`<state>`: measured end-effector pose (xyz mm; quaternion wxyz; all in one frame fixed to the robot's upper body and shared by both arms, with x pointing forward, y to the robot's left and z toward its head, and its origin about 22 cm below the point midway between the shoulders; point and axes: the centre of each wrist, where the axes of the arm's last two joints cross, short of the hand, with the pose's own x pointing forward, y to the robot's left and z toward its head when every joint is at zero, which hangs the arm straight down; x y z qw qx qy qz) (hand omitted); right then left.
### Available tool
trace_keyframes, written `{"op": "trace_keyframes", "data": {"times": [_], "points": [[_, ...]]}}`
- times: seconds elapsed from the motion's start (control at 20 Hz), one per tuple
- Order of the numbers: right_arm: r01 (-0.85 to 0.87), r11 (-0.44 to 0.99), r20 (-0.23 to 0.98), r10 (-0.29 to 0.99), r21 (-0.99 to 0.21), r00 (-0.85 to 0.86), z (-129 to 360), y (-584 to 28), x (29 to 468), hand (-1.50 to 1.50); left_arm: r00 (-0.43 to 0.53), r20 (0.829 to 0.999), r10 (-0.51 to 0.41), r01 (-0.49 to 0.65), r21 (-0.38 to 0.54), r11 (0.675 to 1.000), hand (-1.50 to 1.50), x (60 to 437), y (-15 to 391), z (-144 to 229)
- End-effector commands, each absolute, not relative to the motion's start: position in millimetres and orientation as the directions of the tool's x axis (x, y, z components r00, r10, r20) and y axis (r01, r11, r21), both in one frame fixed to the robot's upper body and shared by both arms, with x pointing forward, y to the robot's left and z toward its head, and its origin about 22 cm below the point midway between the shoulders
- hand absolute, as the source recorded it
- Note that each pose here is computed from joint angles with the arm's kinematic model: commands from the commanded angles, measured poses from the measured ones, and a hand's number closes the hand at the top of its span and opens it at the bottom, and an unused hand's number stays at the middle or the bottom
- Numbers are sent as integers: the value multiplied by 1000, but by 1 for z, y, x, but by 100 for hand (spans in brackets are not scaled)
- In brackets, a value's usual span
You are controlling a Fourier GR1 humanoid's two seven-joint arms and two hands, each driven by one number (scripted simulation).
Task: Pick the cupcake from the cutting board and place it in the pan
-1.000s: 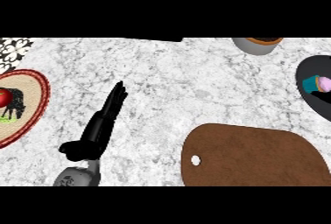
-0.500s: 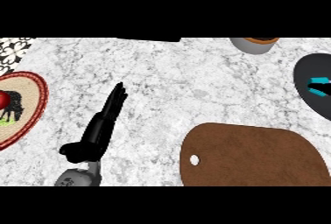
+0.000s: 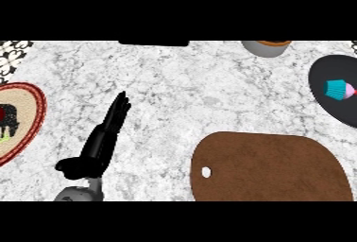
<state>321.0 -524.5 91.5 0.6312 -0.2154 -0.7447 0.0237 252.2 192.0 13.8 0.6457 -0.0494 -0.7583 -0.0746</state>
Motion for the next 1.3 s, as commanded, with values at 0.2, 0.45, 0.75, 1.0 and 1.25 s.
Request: {"op": "trace_keyframes", "data": {"times": [0.2, 0.45, 0.75, 1.0, 1.25], "points": [[116, 974, 963, 212, -195, -163, 84, -564, 269, -150, -154, 988, -17, 162, 42, 986, 0, 247, 183, 13], [71, 973, 952, 228, -218, -202, 82, -568, 261, -150, -156, 987, -29, 143, 52, 988, 0, 258, 187, 16], [80, 966, 950, 255, -244, -181, 84, -585, 237, -150, -131, 991, -19, 162, 40, 986, 0, 243, 201, 10], [62, 962, 945, 272, -265, -184, 75, -582, 233, -150, -149, 989, -13, 156, 36, 987, 0, 256, 197, 18], [80, 946, 930, 324, -315, -175, 67, -581, 229, -150, -150, 988, -26, 138, 48, 989, 0, 256, 195, 17]]}}
